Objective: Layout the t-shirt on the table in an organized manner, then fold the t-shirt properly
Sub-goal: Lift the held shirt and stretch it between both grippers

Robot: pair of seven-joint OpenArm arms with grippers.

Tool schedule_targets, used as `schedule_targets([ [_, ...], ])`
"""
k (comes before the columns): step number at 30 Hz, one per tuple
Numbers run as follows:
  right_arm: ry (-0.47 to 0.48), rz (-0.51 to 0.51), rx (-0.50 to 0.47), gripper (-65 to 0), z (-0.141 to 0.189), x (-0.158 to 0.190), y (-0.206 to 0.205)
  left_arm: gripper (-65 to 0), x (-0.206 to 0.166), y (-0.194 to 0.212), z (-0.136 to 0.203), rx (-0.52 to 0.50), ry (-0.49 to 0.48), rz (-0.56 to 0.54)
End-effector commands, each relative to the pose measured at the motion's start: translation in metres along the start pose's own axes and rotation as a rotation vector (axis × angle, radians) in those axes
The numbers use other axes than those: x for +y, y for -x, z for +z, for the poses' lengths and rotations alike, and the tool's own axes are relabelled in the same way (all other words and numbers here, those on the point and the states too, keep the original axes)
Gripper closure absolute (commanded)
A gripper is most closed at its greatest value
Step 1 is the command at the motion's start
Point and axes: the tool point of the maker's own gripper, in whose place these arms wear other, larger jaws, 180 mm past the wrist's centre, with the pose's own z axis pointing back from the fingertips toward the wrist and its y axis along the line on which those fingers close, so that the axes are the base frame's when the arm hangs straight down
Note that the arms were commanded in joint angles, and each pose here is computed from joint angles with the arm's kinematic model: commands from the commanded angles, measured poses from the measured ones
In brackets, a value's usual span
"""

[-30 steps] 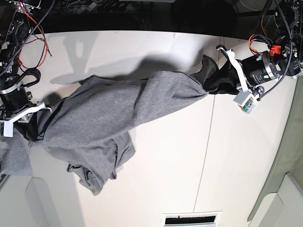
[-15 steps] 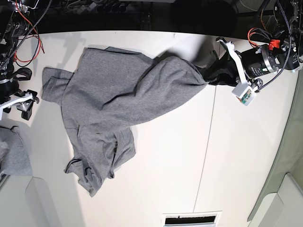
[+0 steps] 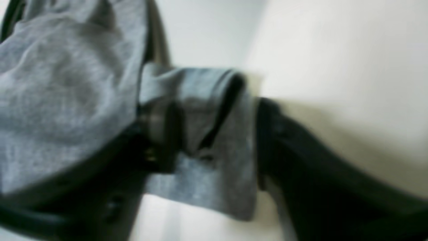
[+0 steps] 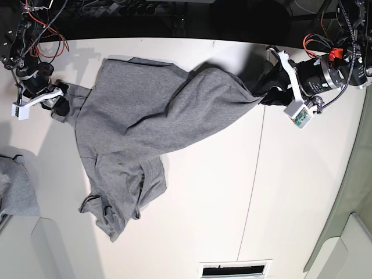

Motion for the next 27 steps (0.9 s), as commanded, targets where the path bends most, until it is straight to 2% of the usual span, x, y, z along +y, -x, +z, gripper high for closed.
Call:
schedule_targets([
  [1, -0.021, 0.008, -0.028, -15.3, 0.001, 0.004, -0.011, -17.5, 0.001, -0.012, 0.004, -0.039, 0.003, -0.023],
  [2, -0.031, 0.012, -0.030, -5.7, 0.000, 0.006, -0.012, -17.5, 0.003, -0.012, 0.004, -0.042, -0.009, -0.017],
  [3, -0.037, 0.017, -0.034, 0.0, 0.000, 0.007, -0.013, -17.4, 0.007, -0.013, 0.004, -0.047, -0.030, -0.015],
  [5, -0.046, 0.028, -0.047, 0.0, -0.001, 0.009, -0.021, -15.7, 0.015, -0.014, 0.005, -0.048, -0.075, -0.048],
  [9, -0.027, 0.063, -0.132, 0.0, 0.005, -0.001, -0.064, 0.0, 0.034, -0.018, 0.007, -0.025, -0.156, -0.118],
  [13, 0.007, 0.142, -0.274, 0.0, 0.030, -0.010, -0.132, 0.0, 0.061, -0.031, 0.026, -0.059, -0.241, -0.119],
  [17, 0.027, 0.253, -0.395, 0.0, 0.063, -0.006, -0.191, 0.0, 0.087, -0.053, 0.058, -0.115, -0.326, -0.147],
  [20, 0.031, 0.326, -0.449, 0.0, 0.083, -0.001, -0.219, 0.0, 0.086, -0.080, 0.078, -0.197, -0.324, -0.165],
  [23, 0.043, 0.352, -0.435, 0.0, 0.088, -0.002, -0.223, 0.0, 0.078, -0.091, 0.082, -0.233, -0.294, -0.171],
  [27, 0.055, 0.326, -0.311, 0.0, 0.076, -0.008, -0.195, 0.0, 0.065, -0.084, 0.076, -0.206, -0.222, -0.161],
])
